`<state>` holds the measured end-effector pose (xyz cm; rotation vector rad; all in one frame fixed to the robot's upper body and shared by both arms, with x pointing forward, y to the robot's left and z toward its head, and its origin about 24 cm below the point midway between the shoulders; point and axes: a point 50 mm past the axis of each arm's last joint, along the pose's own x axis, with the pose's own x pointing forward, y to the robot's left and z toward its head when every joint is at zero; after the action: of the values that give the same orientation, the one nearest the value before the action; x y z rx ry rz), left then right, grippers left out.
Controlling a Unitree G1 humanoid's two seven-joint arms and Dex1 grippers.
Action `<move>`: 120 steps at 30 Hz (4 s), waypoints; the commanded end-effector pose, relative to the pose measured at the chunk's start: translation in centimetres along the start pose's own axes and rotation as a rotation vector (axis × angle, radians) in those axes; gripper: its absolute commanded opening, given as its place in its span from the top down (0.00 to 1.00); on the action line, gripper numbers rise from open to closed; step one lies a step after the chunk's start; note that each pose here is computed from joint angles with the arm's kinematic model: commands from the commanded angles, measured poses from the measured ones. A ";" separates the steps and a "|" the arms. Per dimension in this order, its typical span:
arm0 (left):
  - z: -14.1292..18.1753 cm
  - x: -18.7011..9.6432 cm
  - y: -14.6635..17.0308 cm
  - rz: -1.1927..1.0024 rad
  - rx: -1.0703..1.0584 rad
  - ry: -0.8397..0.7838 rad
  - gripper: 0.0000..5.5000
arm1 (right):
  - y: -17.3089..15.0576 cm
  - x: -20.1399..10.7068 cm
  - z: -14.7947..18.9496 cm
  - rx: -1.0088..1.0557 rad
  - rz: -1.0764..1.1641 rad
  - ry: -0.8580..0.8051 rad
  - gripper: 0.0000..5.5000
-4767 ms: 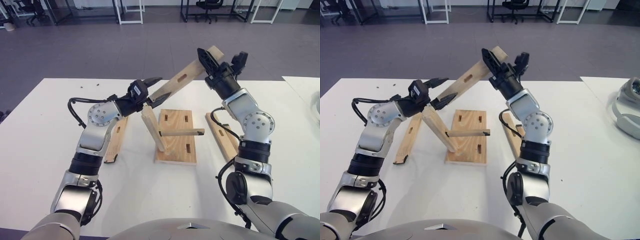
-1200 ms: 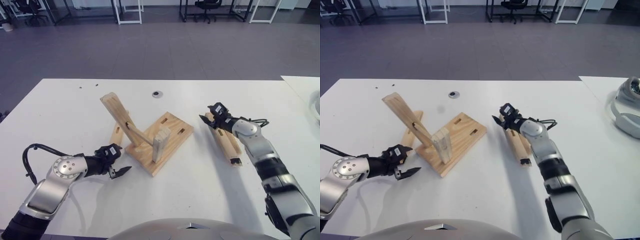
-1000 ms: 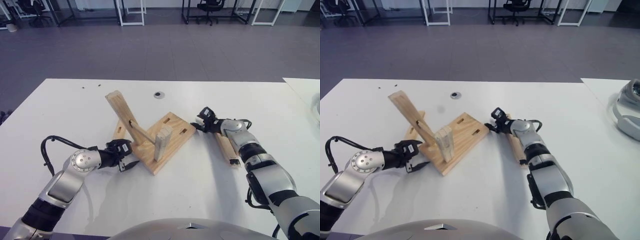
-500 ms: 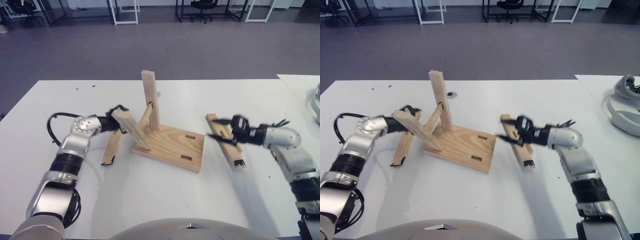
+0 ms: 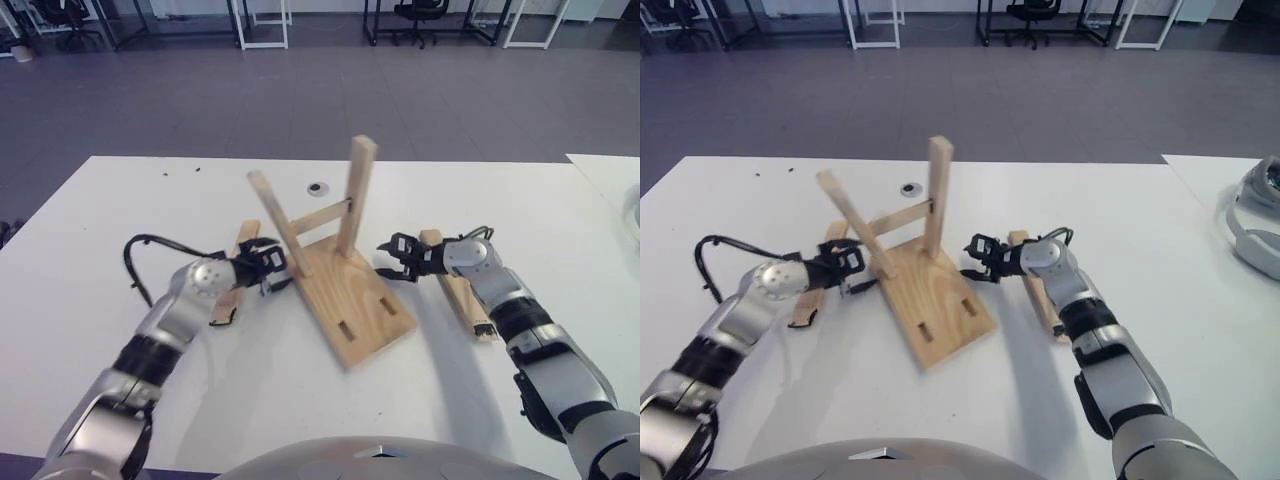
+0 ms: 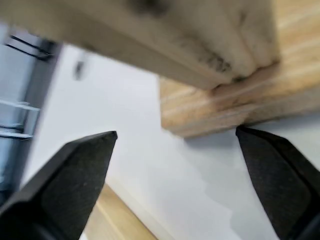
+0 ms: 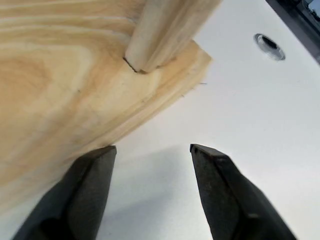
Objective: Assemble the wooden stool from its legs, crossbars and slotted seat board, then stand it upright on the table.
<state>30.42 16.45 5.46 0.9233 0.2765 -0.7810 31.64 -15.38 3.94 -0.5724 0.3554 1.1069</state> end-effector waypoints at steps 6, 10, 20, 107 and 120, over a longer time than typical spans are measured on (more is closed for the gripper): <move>-0.8 -1.4 -1.2 0.092 -0.099 -0.021 0.20 | -0.4 -8.5 1.0 0.277 -0.734 -0.150 0.50; -0.7 -3.8 -4.1 -0.010 -0.103 0.010 0.20 | 1.2 -12.3 -2.9 0.522 -0.878 -0.085 0.50; 1.3 -4.6 -7.0 -0.148 -0.128 0.004 0.20 | 3.6 -11.8 -6.6 0.730 -0.802 -0.031 0.50; -7.5 -10.1 3.9 0.604 -1.318 -0.467 0.93 | 6.4 -4.8 1.9 0.014 -0.630 -0.334 0.50; -5.7 -9.7 2.5 0.590 -1.476 -0.498 0.93 | 6.9 -4.1 1.6 -0.004 -0.611 -0.325 0.50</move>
<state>26.18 26.81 8.75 -0.5763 0.0519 -0.0958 23.51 -15.40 5.83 -0.4502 -0.1078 0.5921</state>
